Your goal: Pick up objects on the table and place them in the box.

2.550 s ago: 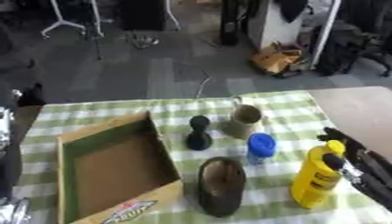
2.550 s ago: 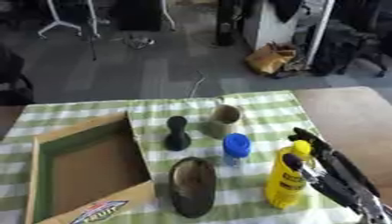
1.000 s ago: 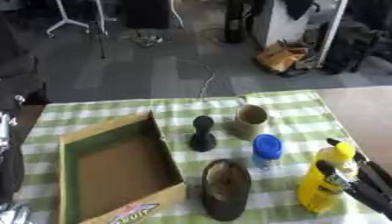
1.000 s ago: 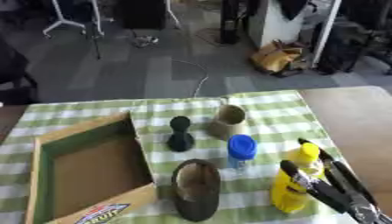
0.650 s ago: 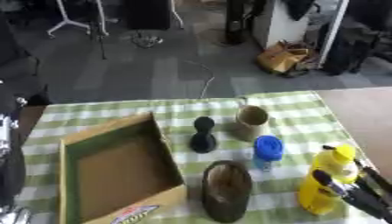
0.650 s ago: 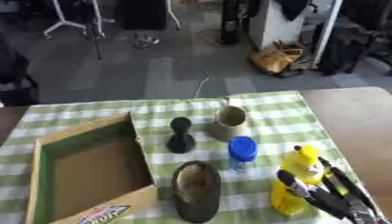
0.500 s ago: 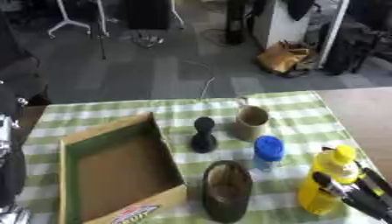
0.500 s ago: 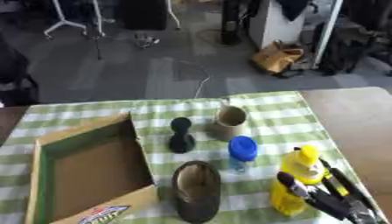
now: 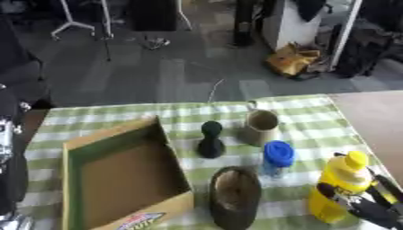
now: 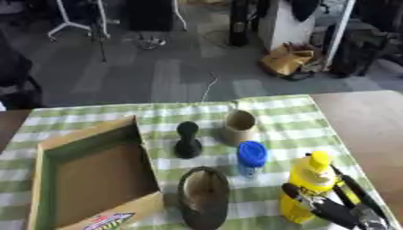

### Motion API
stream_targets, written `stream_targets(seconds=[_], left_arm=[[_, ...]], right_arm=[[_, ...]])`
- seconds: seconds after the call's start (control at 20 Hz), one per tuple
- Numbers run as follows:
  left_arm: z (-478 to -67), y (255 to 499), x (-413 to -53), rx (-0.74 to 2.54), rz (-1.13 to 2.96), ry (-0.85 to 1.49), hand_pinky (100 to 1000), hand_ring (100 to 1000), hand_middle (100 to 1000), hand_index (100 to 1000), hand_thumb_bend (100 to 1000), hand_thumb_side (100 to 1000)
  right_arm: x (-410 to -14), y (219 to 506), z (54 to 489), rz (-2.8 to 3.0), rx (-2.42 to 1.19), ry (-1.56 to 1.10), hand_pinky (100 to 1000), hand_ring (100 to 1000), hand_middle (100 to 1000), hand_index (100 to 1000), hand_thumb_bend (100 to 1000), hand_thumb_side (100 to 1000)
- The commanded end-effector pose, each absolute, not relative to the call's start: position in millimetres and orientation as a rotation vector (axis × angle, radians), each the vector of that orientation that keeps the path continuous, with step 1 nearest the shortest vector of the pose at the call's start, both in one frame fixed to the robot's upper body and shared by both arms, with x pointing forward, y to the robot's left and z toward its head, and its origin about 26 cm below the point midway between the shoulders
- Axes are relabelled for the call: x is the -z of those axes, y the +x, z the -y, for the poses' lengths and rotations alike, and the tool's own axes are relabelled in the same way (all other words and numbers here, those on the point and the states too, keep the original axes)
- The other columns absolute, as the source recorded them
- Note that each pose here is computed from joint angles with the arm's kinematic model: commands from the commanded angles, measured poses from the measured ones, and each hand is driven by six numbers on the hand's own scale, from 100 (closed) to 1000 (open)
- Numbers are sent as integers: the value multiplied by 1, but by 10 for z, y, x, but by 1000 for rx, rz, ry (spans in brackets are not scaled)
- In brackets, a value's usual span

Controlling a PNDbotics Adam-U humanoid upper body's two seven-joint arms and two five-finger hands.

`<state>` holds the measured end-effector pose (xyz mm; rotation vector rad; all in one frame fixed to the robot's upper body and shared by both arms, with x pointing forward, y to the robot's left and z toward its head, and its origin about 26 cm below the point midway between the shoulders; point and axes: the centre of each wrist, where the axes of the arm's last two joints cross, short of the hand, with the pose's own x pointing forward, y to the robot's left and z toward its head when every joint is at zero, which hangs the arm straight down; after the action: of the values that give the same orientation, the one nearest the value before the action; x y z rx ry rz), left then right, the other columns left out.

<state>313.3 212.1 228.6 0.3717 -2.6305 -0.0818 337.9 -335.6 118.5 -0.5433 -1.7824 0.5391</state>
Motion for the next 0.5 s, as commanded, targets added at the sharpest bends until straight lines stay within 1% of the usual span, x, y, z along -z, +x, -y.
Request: stream_targets(seconds=[0.05,0.1,0.25,0.45,0.5], left_arm=[[-2096,3103,-2375,79,2663,361,841,897,817,725,100,1000],[-2096,3103,-2375,80,2662,361,841,897,817,724,100,1000],[-2098,3102,-2372,81,2659,362,841,896,817,724,100,1000],[-2098,3102,-2371,82,2657,362,841,894,817,724,100,1000],[-2096,3102,-2372,83,2657,362,841,894,817,724,100,1000]], right_arm=[[-1301,3409,3406,1812,-481,-566,731,630,547,743,655,626],[-1305,3408,3407,1816,-470,-565,689,595,514,718,653,614],[-1334,3406,3409,1839,-433,-570,649,548,470,686,625,588],[-1361,3401,3411,1861,-391,-581,589,478,405,648,507,561],[-1366,3400,3411,1864,-382,-583,580,466,392,641,462,564]])
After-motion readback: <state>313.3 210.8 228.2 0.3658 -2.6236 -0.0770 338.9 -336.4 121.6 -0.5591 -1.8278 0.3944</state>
